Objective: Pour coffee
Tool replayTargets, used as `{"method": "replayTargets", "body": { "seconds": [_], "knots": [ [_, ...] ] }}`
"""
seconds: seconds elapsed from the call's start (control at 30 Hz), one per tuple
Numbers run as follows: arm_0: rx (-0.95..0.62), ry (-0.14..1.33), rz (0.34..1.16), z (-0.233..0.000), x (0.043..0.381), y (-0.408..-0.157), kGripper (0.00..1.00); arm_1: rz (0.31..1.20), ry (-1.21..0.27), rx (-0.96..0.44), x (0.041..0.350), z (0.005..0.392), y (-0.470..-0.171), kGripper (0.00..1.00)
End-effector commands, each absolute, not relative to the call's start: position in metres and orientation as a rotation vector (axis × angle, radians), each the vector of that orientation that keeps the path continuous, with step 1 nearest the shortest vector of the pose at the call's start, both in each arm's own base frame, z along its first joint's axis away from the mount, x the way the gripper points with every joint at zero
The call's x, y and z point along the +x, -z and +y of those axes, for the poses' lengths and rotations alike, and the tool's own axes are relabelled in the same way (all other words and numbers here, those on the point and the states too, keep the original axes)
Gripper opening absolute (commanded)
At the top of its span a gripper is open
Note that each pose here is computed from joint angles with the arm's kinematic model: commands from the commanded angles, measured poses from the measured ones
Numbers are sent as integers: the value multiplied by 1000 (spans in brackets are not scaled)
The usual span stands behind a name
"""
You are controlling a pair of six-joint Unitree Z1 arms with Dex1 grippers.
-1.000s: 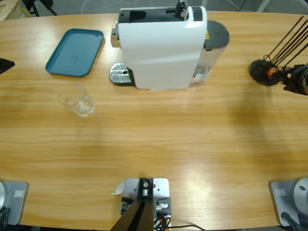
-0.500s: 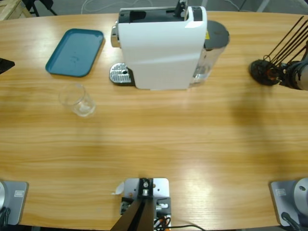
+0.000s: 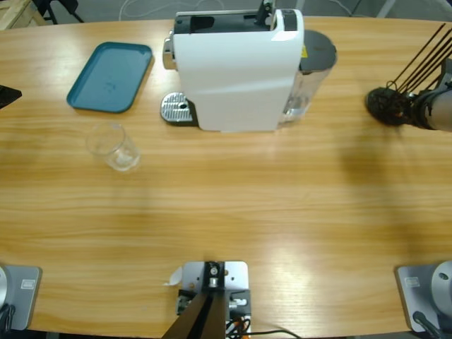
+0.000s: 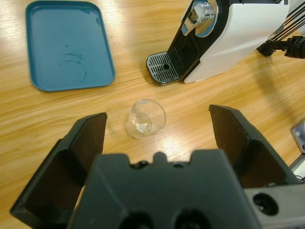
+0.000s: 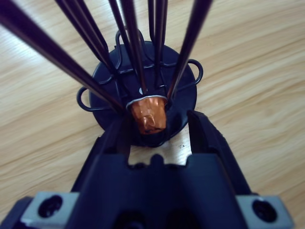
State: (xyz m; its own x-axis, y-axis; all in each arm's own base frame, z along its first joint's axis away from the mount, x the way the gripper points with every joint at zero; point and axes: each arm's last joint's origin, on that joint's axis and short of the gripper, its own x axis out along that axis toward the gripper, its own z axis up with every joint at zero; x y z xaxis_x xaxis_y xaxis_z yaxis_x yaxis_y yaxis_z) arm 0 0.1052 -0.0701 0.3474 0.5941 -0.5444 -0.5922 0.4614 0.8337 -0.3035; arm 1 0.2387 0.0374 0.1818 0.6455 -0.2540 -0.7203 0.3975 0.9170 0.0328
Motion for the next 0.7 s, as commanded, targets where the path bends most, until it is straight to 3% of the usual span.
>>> {"method": "replayTargets", "body": {
  "seconds": [0.03,0.27,0.3,0.37,0.43,0.5,0.7],
  "knots": [
    [-99,592,783,-72,105,-334,928,814,384,168,247,33,-171,490],
    [-97,590,786,-72,106,-333,927,830,376,137,247,33,-168,465],
    [-97,590,786,-72,106,-333,927,834,373,129,248,33,-167,435],
    [-97,591,787,-72,105,-333,928,839,367,116,248,33,-166,254],
    [-97,591,785,-72,105,-333,928,845,365,107,247,33,-164,199],
    [-97,593,785,-72,105,-333,929,845,365,104,246,33,-165,32],
    [-94,596,789,-73,105,-333,931,845,370,94,244,32,-165,0]
  ]
}}
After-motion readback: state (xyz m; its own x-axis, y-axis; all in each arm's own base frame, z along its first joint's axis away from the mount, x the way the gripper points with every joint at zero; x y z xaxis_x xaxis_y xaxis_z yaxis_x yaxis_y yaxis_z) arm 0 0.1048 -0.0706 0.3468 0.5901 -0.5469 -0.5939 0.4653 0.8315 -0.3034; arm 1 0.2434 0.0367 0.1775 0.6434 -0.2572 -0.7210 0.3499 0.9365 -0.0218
